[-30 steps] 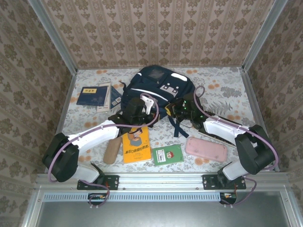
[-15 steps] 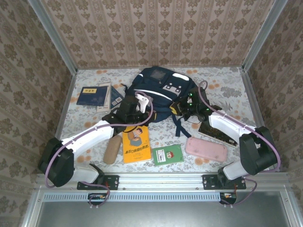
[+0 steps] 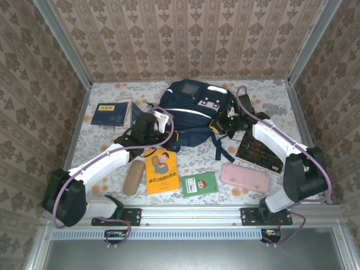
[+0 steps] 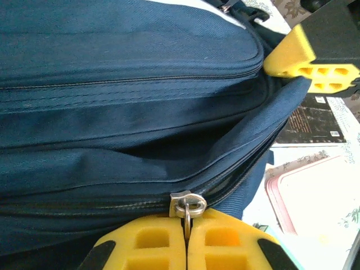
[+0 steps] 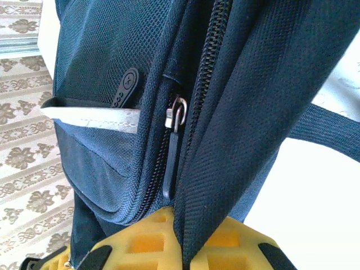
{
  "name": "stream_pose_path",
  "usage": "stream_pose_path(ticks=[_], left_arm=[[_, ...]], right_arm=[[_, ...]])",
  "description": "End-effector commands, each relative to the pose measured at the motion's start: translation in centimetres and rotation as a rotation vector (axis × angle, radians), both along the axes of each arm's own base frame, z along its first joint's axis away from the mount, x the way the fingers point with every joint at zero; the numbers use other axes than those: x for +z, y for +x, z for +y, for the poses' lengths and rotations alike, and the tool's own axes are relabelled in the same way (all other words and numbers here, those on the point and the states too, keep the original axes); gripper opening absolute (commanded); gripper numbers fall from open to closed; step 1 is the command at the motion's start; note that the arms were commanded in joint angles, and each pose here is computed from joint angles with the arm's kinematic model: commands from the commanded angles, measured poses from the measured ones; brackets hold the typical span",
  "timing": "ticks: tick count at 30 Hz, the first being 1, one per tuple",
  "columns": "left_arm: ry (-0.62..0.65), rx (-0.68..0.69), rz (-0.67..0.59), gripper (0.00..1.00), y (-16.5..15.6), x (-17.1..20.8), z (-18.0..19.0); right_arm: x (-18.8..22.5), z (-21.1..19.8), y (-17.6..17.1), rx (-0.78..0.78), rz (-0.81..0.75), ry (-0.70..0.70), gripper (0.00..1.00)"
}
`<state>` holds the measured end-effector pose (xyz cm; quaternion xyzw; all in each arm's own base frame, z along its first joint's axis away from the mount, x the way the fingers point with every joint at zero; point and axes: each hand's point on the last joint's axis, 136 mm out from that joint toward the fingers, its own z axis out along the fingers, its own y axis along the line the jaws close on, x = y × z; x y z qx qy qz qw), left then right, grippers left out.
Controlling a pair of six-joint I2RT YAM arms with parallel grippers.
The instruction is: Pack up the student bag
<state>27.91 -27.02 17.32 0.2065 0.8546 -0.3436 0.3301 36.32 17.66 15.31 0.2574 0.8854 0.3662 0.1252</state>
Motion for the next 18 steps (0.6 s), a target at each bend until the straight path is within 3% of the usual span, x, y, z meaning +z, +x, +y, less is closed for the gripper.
stream_pose_path(ticks=[1, 10, 11, 14, 18], left_arm=[[0.026, 0.112, -0.010, 0.00, 1.1, 0.1, 3.2], [0.114, 0.104, 0.030, 0.00, 0.3, -2.0, 4.8], [0.104, 0.099, 0.030, 0.00, 0.3, -1.9, 4.7], [0.050, 0.051, 0.028, 0.00, 0.1, -1.1, 2.9], [-0.017, -0.008, 0.002, 0.00, -0.1, 0.5, -0.1]], right_arm=[[-1.7, -6.0, 0.8, -0.060, 0.014, -0.245, 0.00], [-0.9, -10.9, 2.8, -0.174, 0.031, -0.335, 0.08], [-0.6, -10.9, 3.0, -0.176, 0.024, -0.341, 0.14], [0.8, -9.8, 3.1, -0.141, -0.005, -0.317, 0.47], [2.7, -8.6, 1.6, -0.124, -0.038, -0.314, 0.61]])
